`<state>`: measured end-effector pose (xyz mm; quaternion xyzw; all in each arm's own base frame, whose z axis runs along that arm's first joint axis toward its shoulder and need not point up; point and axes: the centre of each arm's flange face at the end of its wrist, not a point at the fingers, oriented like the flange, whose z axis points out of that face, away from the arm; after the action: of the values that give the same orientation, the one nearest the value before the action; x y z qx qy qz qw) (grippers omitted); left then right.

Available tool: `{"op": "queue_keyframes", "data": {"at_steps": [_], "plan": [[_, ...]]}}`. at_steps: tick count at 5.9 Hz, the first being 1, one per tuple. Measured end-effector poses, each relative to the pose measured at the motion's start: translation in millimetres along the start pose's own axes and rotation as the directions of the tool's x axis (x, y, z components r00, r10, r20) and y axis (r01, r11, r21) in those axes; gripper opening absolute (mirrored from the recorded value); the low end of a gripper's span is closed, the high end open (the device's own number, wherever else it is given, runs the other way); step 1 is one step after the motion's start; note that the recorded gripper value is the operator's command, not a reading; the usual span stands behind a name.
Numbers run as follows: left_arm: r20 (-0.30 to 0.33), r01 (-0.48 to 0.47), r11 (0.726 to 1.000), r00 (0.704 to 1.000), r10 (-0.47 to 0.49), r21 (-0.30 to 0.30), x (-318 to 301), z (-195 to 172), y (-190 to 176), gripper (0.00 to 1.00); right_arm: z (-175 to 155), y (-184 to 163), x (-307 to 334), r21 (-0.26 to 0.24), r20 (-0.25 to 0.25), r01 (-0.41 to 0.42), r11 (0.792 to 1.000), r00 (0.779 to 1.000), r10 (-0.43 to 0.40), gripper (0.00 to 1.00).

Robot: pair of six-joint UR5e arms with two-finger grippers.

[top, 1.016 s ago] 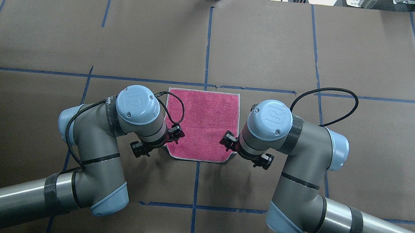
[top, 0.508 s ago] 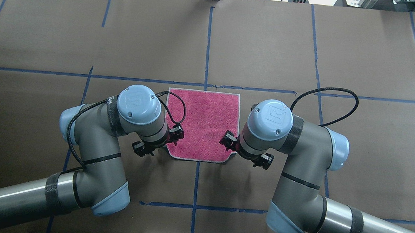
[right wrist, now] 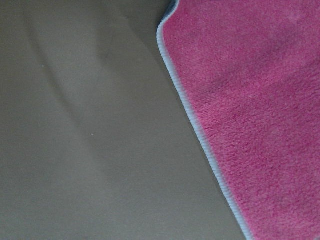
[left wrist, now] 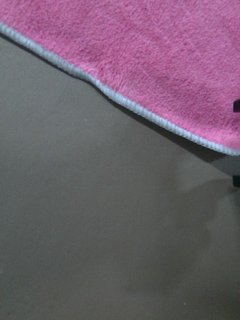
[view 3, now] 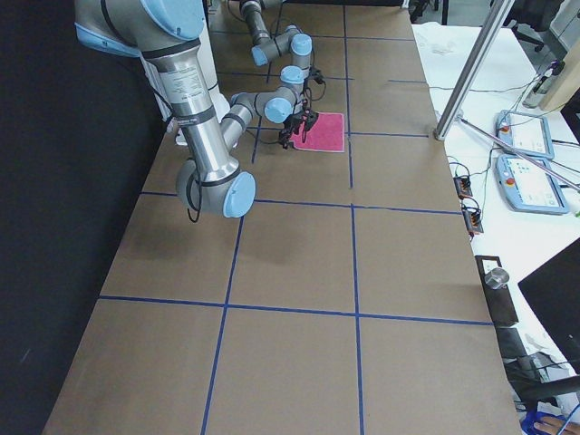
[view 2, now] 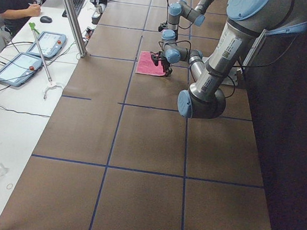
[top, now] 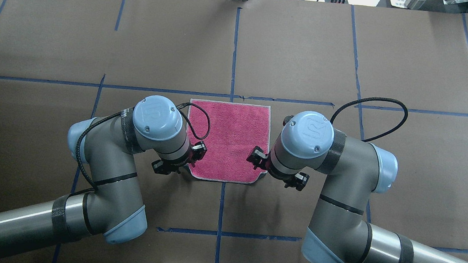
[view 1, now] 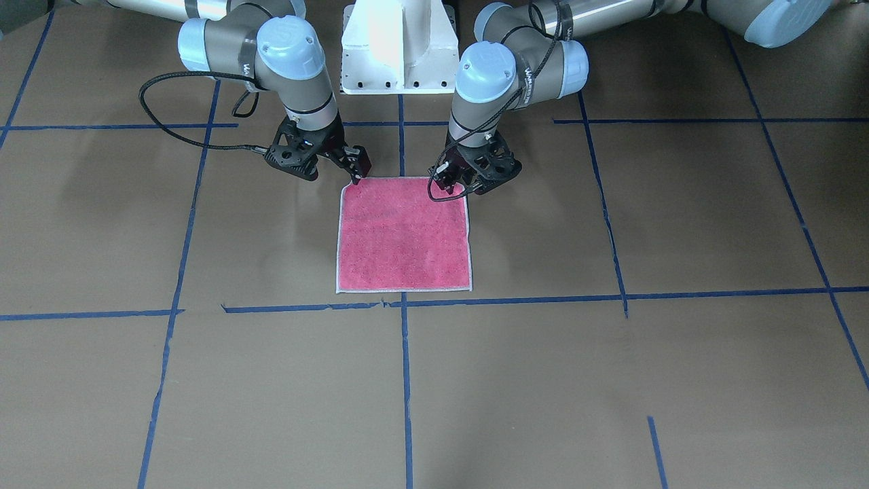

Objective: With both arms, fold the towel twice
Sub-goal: 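Close both grippers on the pink towel's nearer corners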

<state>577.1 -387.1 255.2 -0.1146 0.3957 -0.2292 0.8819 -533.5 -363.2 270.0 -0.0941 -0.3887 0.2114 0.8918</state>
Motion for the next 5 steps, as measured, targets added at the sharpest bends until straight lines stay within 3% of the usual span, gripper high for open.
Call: {"op": "queue_keyframes", "data": {"at_steps": [2, 3, 5], "plan": [[-0.004, -0.001, 1.000, 1.000, 0.001, 0.000, 2.1, -1.7, 1.0, 0.30, -2.0, 0.8, -0.1, -0.001, 0.004, 0.000, 1.000, 1.000, 0.000, 1.00], [-0.004, -0.001, 1.000, 1.000, 0.001, 0.000, 2.1, -2.0, 1.1, 0.15, -1.6, 0.8, 0.2, -0.001, 0.003, 0.000, 1.000, 1.000, 0.000, 1.00], [-0.004, -0.002, 1.000, 1.000, 0.002, 0.000, 2.2, -2.4, 1.3, 0.06, -0.6, 1.0, 0.3, -0.001, 0.001, -0.001, 1.000, 1.000, 0.001, 1.00]]}}
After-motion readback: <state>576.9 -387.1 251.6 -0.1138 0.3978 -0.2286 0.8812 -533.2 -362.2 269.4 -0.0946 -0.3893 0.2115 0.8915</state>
